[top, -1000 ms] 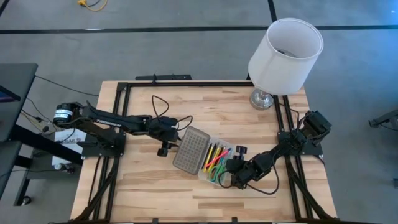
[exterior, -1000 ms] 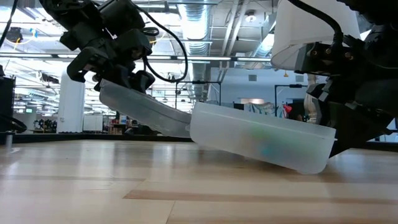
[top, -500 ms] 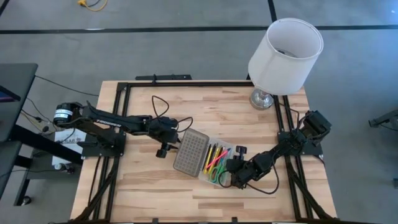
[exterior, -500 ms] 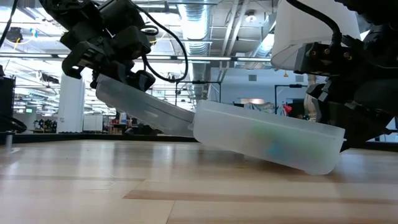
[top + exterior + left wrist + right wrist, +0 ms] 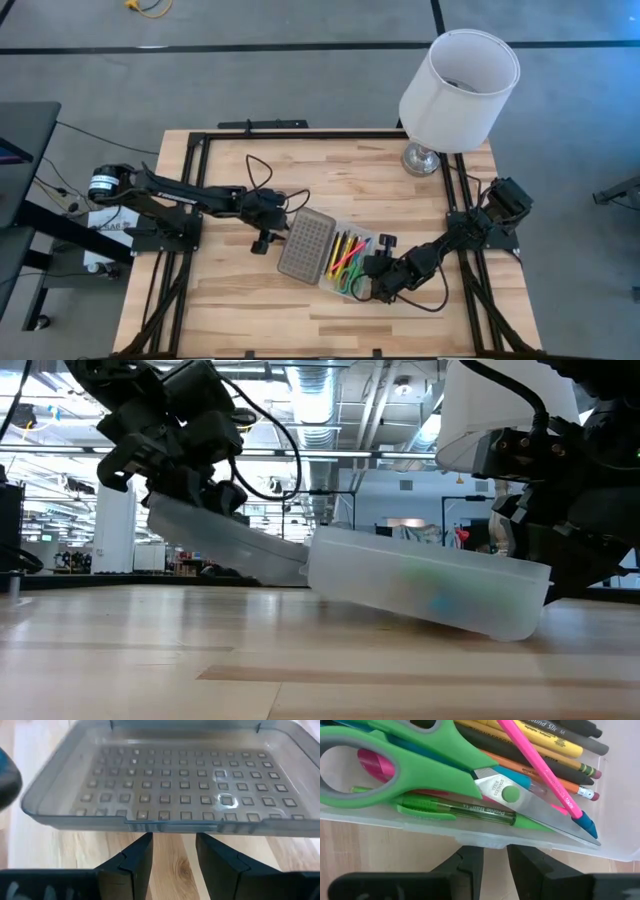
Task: Pick & place school supplies into a supply box
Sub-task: Close the gray supply box
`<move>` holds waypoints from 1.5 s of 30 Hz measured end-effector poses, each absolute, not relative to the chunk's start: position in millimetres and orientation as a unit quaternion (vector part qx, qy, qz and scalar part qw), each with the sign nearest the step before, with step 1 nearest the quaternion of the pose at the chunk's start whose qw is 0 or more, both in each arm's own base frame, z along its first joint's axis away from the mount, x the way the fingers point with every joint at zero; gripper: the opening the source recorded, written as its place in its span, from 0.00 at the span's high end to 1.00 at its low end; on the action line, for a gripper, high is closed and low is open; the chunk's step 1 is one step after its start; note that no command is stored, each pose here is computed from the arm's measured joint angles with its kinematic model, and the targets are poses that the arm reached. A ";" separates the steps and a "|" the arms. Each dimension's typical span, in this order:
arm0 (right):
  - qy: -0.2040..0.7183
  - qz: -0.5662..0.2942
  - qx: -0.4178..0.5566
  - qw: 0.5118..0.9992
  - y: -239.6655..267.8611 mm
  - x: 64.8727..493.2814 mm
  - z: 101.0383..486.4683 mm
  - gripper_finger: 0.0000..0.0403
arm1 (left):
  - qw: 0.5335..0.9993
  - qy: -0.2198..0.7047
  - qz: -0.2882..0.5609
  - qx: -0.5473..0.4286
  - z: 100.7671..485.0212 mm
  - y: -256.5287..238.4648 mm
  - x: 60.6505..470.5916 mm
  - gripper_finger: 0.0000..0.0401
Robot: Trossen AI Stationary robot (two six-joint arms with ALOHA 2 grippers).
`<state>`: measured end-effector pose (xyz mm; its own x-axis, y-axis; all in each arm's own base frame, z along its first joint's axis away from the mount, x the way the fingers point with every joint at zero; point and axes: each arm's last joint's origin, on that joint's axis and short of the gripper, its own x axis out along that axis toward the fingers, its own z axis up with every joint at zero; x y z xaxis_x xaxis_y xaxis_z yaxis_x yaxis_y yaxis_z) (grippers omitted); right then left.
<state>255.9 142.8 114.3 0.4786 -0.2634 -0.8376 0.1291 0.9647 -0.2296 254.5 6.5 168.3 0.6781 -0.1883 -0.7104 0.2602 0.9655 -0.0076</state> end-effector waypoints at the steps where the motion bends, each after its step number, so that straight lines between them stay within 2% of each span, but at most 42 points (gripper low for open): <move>1: 0.497 -0.114 -0.067 0.857 142.8 255.9 114.3 0.79 | 0.913 0.385 -0.123 0.046 167.1 6.5 254.6 0.64; 8: 0.496 -0.114 -0.070 0.858 142.8 256.1 114.3 0.79 | 0.904 0.406 -0.129 0.042 152.5 6.8 259.2 0.64; 38: 0.505 -0.106 -0.066 0.854 143.4 255.0 114.3 0.79 | 0.910 0.389 -0.132 0.061 157.7 7.0 259.5 0.64; 45: 0.510 -0.107 -0.065 0.851 145.4 252.4 114.2 0.79 | 0.922 0.358 -0.131 0.070 171.5 6.8 257.8 0.64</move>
<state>252.4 145.4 114.2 0.4572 -0.2473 -0.8543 0.1154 0.9689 -0.2188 257.8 6.8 171.5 0.7097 -0.1921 -0.6778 0.2925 0.9556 0.0355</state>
